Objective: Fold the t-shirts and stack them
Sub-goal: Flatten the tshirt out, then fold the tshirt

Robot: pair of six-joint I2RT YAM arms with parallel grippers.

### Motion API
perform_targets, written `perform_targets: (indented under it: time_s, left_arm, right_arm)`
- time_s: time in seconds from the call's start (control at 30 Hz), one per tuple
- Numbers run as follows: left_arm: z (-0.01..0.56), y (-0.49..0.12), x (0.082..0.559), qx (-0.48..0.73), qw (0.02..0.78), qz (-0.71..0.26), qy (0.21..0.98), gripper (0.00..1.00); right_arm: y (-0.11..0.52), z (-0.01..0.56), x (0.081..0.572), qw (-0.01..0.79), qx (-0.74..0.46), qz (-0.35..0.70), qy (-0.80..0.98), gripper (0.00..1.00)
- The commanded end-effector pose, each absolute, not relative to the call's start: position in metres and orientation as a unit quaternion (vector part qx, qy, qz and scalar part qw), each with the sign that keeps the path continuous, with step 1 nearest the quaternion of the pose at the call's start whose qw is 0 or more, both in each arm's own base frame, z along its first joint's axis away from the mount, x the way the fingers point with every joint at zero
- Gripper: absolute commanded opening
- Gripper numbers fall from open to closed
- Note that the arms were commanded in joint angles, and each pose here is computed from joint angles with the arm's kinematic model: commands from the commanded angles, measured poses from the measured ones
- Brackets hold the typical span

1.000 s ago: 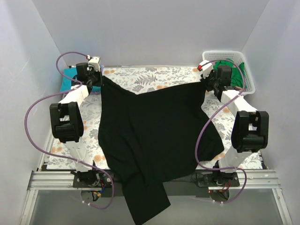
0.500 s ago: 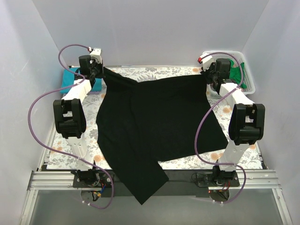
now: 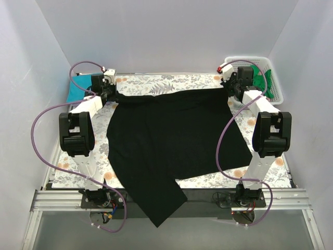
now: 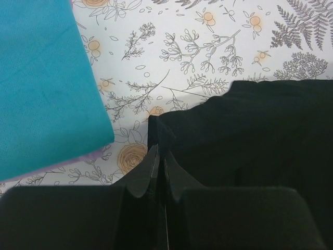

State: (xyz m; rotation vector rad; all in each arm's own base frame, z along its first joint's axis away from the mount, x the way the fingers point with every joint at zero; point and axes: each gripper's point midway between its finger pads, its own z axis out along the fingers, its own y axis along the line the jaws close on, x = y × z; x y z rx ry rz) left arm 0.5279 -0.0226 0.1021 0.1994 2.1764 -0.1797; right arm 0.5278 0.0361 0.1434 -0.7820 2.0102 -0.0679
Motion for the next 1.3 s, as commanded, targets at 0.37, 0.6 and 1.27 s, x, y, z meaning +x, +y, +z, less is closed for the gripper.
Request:
perform_targets:
  time_s: [0.37,0.6,1.27]
  left_arm:
    - [0.210,-0.043,0.412,0.178,0.477,-0.089,0.856,0.00]
    - [0.174,-0.084,0.306,0.266,0.376,-0.186,0.868,0.00]
    - [0.085,-0.081,0.242,0.309,0.240,-0.173,0.904,0.00]
  right_arm:
    - [0.034,0.167,0.494,0.454,-0.397,-0.026,0.797,0.01]
    - [0.019,0.139,0.465,0.414,-0.437,-0.028,0.798,0.01]
    - [0.011,0.065,0.444,0.324,-0.452,-0.001,0.831,0.01]
